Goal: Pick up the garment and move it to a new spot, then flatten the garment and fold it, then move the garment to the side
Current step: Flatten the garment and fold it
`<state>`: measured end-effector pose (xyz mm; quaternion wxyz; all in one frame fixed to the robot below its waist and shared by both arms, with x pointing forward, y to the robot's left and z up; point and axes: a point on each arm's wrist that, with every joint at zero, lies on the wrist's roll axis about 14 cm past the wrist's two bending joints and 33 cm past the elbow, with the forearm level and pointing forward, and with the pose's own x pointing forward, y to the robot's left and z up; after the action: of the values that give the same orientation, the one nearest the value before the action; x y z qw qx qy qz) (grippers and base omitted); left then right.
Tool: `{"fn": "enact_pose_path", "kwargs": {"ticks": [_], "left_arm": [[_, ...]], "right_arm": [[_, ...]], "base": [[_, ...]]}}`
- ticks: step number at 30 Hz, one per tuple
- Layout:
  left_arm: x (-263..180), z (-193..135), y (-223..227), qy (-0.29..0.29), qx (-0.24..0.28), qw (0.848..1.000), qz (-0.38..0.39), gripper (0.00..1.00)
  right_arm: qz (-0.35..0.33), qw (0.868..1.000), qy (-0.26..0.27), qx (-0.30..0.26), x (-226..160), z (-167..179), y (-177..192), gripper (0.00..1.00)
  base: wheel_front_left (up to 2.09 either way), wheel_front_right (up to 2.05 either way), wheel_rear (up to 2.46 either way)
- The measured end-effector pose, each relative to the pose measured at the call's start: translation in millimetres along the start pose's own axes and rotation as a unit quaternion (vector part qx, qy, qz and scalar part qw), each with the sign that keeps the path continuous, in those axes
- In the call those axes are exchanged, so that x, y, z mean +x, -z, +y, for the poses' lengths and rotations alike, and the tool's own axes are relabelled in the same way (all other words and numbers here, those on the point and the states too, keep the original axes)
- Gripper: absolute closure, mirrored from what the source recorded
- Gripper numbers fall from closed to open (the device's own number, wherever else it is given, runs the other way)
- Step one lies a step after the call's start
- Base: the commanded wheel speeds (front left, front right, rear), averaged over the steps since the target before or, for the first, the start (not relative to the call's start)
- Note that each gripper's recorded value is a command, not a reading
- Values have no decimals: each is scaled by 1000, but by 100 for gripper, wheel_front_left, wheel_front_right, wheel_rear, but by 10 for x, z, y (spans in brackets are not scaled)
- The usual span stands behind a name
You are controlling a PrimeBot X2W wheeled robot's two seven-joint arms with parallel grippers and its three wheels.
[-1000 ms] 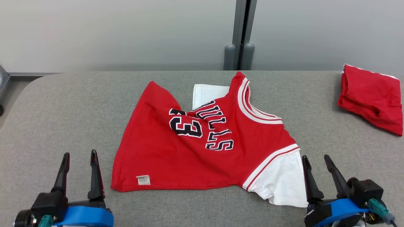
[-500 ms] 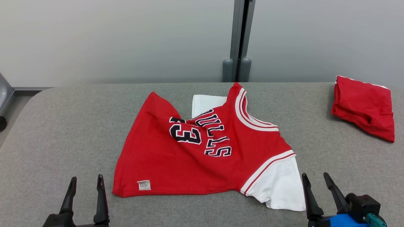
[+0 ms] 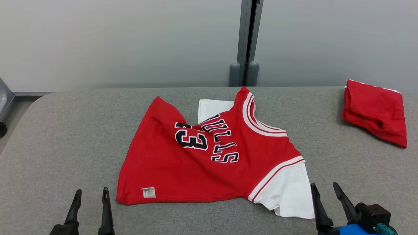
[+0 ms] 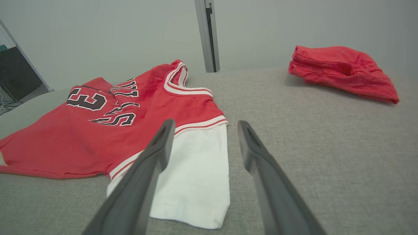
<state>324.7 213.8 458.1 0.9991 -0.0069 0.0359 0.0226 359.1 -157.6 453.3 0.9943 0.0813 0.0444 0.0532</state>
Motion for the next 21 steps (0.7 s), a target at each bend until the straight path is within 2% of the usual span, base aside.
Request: {"fn": "enact_pose_path", "kwargs": {"ticks": [14,21], "left_arm": [[13,10,104,1,4,1000,18,0],[286,-84,151,28,13,999,30,0]], "right_arm": [[14,1000,3,1,-22,-17,86,0],[21,1000,-8,-17,183,18,94,0]], "base": [[0,0,0],[0,0,0]]}}
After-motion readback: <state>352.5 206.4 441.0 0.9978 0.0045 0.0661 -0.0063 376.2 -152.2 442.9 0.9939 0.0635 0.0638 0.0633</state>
